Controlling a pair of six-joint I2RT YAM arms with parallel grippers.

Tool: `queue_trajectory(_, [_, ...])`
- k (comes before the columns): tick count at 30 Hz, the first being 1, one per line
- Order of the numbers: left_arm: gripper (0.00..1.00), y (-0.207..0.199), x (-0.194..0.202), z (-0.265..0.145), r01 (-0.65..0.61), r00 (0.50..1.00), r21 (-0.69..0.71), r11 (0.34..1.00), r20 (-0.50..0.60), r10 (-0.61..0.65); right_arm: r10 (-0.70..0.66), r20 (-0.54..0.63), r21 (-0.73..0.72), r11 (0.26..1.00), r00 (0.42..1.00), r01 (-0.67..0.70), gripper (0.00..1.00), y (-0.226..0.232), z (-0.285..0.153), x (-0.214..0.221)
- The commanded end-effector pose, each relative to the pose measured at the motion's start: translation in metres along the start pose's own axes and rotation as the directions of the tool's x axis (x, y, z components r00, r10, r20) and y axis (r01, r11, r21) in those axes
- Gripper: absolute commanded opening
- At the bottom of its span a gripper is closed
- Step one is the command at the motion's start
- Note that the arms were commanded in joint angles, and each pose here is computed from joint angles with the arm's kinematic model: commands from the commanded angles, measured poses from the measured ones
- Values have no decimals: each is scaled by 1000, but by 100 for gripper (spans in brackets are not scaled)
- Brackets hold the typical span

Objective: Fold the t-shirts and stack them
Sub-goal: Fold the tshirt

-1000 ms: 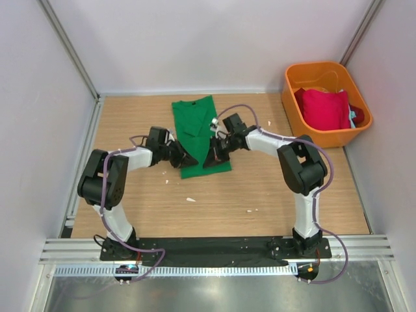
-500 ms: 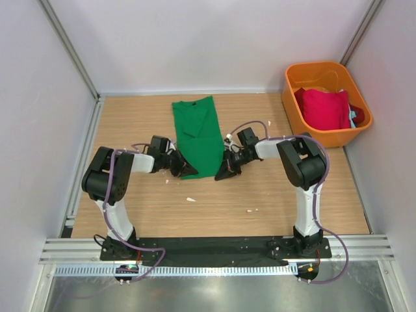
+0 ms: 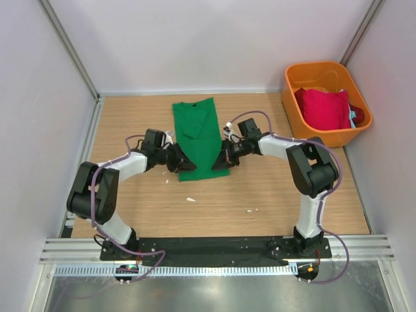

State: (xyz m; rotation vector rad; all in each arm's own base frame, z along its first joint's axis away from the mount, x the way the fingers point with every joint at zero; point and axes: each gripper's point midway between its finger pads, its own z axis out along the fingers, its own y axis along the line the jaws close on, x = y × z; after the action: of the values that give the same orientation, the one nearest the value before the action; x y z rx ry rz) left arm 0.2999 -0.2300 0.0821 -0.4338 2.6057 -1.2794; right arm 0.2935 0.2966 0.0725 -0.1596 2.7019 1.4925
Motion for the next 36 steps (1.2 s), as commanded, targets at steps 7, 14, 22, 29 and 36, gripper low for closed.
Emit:
queue_trajectory(7, [11, 58, 13, 22, 107, 993, -111, 988, -43, -112, 47, 18, -18, 999, 999, -47, 1, -31, 17, -25])
queue_trajectory(14, [9, 88, 41, 8, 122, 990, -196, 973, -43, -132, 130, 32, 60, 989, 991, -132, 1, -74, -15, 11])
queue_trajectory(22, [28, 21, 28, -33, 37, 999, -91, 995, 20, -36, 38, 77, 108, 993, 996, -46, 2, -40, -47, 5])
queue_trajectory(29, [21, -31, -59, 9, 4, 998, 28, 1000, 69, -6, -12, 160, 35, 999, 987, 6, 8, -6, -39, -83])
queue_trajectory(36, [15, -17, -107, 56, 19, 998, 37, 999, 66, -21, 31, 212, -69, 997, 977, -17, 7, -7, -10, -154])
